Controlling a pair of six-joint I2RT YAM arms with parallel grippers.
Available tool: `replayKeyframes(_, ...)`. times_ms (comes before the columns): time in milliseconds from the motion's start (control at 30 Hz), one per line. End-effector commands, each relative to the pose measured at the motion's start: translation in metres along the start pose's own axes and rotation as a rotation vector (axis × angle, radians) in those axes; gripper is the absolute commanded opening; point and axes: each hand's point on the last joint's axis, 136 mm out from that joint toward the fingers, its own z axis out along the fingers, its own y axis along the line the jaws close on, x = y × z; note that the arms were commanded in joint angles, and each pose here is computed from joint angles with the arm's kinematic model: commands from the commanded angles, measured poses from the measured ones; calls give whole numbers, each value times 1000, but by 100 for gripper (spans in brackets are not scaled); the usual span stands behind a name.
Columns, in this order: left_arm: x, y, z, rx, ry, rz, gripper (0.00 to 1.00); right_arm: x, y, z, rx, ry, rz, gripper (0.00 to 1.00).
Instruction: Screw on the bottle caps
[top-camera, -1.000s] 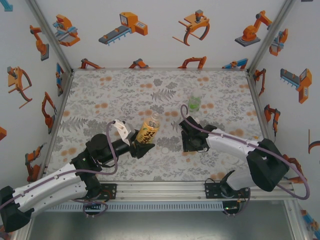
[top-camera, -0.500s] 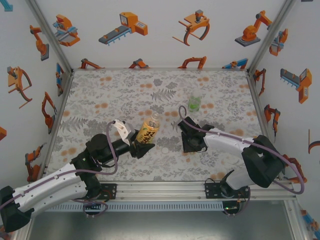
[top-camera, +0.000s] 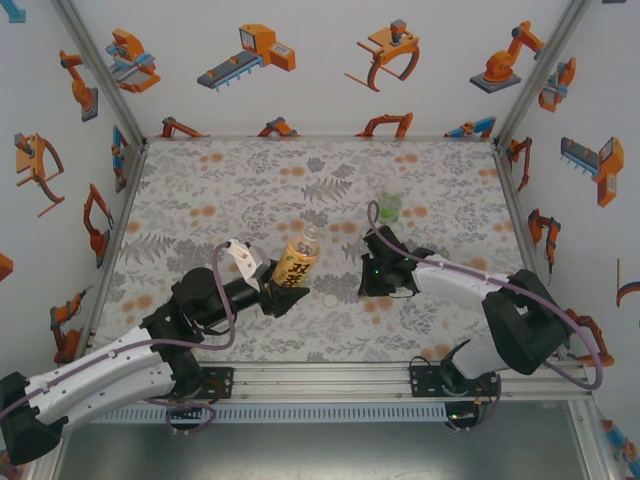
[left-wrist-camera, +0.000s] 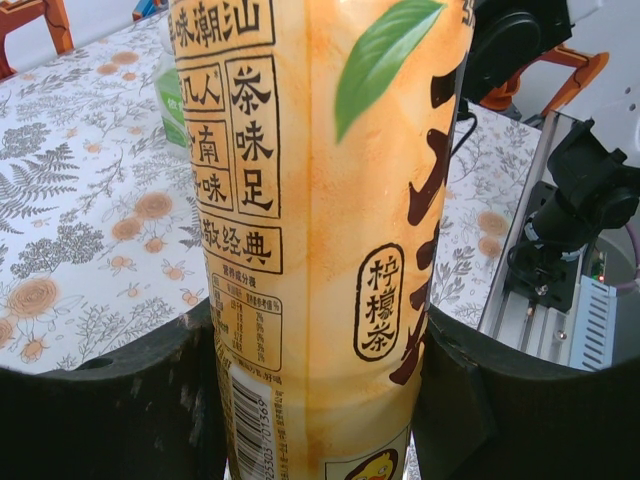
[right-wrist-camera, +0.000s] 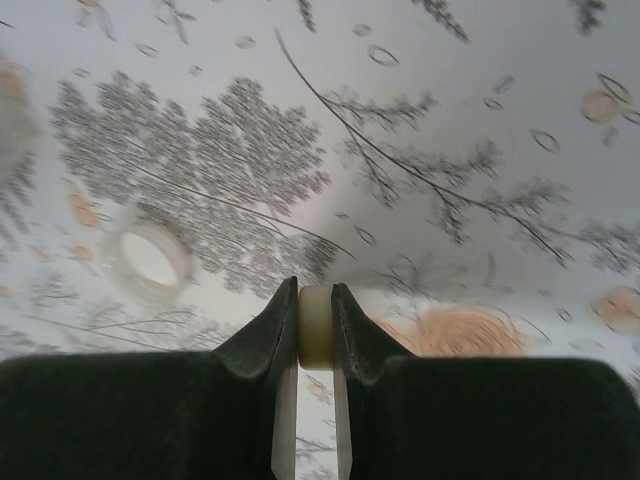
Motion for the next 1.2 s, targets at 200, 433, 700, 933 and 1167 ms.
replayKeyframes(200, -12, 0, -5, -1, -46, -15, 0, -4, -2, 10, -214, 0, 206, 13)
replayKeyframes(433, -11, 0, -4, 0, -44, -13, 0, 18, -38, 9, -31, 51, 194, 32)
replayKeyframes(700, -9, -3, 1, 23, -44, -27, 0, 9, -39, -4, 18, 46, 164, 49)
replayKeyframes(933, -13, -5, 2, 37, -56, -36, 0, -4, -36, -17, 62, 18, 119, 52)
replayKeyframes(1167, -15, -6, 2, 39, -63, -39, 0, -14, -25, -21, 89, 3, 65, 52)
